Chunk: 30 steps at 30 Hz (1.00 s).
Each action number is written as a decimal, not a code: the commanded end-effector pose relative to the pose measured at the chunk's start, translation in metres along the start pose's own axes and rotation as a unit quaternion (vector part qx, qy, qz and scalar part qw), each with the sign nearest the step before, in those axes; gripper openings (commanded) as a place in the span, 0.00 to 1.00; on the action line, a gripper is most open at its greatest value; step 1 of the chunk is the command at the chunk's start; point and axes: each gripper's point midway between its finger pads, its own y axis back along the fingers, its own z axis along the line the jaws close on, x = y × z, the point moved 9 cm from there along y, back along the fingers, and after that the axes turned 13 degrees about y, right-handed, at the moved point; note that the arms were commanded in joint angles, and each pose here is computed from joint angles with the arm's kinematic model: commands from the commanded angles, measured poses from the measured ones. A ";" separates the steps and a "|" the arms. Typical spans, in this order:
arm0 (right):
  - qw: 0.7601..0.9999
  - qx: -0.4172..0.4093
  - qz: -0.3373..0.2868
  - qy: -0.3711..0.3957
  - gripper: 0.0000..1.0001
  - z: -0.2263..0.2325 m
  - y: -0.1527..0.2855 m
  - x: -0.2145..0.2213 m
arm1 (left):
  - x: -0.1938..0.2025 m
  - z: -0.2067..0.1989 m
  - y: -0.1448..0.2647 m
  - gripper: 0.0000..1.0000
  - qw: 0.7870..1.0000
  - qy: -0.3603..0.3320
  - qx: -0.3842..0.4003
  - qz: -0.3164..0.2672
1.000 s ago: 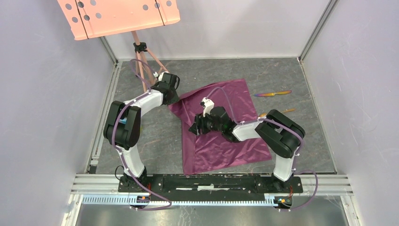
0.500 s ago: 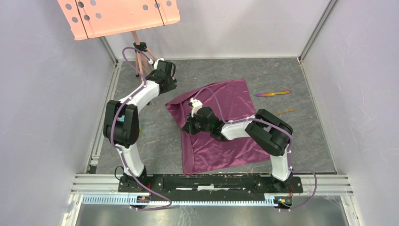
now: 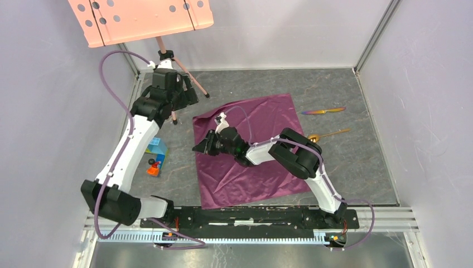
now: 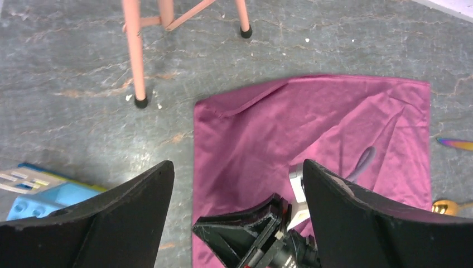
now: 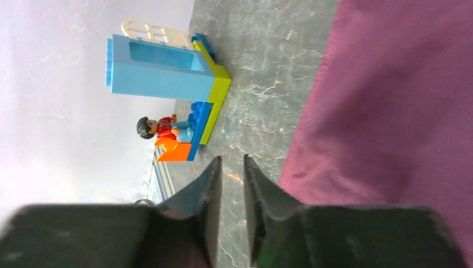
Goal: Fold the napkin into a case and place the utensils inside
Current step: Smooth out the napkin at the center of the board.
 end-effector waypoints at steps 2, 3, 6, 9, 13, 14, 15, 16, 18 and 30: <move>0.998 -0.053 -0.022 0.032 0.40 0.037 -0.006 -0.017 | 0.014 0.029 0.019 0.96 0.998 -0.046 -0.034 0.028; 0.998 -0.046 -0.018 0.048 0.47 0.036 -0.001 -0.019 | 0.015 0.030 0.020 0.96 0.998 -0.042 -0.032 0.030; 0.993 -0.020 -0.011 0.113 0.58 0.034 0.032 -0.029 | 0.022 0.027 0.018 0.97 0.999 -0.013 -0.006 0.045; 0.979 0.055 0.023 0.197 0.71 0.022 0.074 -0.042 | 0.037 0.019 0.007 0.97 0.996 0.016 0.050 0.072; 0.931 0.163 0.117 0.305 0.79 -0.008 0.136 -0.055 | 0.064 0.010 -0.013 1.00 0.984 0.055 0.113 0.129; 0.917 0.196 0.135 0.321 0.81 -0.019 0.154 -0.055 | 0.072 0.010 -0.020 1.00 0.981 0.065 0.119 0.138; 0.900 0.232 0.142 0.340 0.83 -0.029 0.173 -0.057 | 0.080 0.009 -0.026 1.00 0.978 0.074 0.127 0.146; 0.888 0.263 0.144 0.348 0.87 -0.038 0.191 -0.060 | 0.089 0.010 -0.033 1.00 0.975 0.080 0.129 0.159; 0.878 0.300 0.149 0.342 0.87 -0.054 0.223 -0.064 | 0.112 0.004 -0.047 1.00 0.968 0.081 0.136 0.193; 0.870 0.396 0.132 0.263 0.97 -0.098 0.288 -0.051 | 0.174 0.011 -0.128 1.00 0.976 0.085 -0.003 0.198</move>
